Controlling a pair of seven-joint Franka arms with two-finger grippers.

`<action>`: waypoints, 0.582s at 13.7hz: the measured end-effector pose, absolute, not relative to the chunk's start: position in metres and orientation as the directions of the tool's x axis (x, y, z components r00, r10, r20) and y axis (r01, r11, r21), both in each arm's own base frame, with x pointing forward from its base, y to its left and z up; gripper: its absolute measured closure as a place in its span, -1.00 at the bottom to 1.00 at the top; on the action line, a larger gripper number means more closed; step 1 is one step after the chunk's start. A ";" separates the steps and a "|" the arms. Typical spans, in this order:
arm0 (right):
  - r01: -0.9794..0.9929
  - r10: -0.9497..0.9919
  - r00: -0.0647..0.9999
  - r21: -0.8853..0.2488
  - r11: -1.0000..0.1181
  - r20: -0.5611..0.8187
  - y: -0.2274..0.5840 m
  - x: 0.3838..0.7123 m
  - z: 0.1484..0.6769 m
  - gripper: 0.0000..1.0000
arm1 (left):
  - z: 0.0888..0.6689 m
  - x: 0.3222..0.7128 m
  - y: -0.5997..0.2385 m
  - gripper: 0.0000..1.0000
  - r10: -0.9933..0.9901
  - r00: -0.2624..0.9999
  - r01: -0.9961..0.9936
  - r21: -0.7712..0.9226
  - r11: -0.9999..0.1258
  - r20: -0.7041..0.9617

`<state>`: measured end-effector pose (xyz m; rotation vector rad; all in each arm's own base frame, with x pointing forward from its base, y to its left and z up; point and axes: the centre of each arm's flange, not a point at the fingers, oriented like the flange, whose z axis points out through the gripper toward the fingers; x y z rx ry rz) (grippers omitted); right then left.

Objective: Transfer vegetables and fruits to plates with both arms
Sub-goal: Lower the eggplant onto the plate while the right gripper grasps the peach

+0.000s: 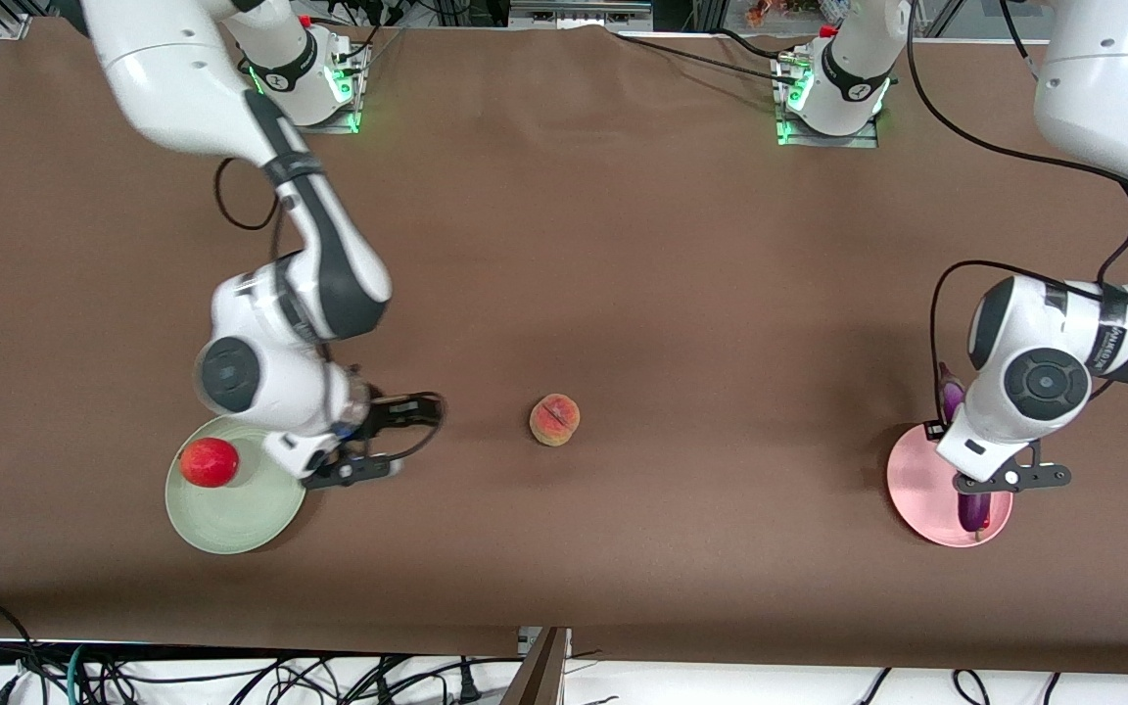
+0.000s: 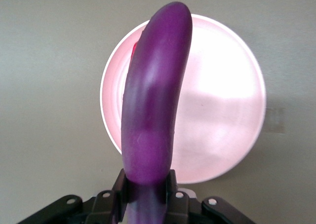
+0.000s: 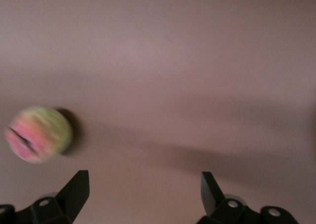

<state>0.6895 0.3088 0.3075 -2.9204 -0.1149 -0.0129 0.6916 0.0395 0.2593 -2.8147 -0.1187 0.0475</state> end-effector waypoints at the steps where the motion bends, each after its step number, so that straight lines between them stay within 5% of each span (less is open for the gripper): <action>1: 0.041 0.032 0.999 -0.230 -0.972 0.041 0.338 0.681 0.305 -0.99 | 0.249 0.692 0.042 0.33 0.075 0.997 0.062 -0.313 -0.948 -0.029; 8: -0.030 -0.073 0.986 -0.273 -0.962 0.148 0.438 0.640 0.242 -0.99 | 0.216 0.692 0.042 0.33 0.049 0.998 0.035 -0.290 -0.956 -0.040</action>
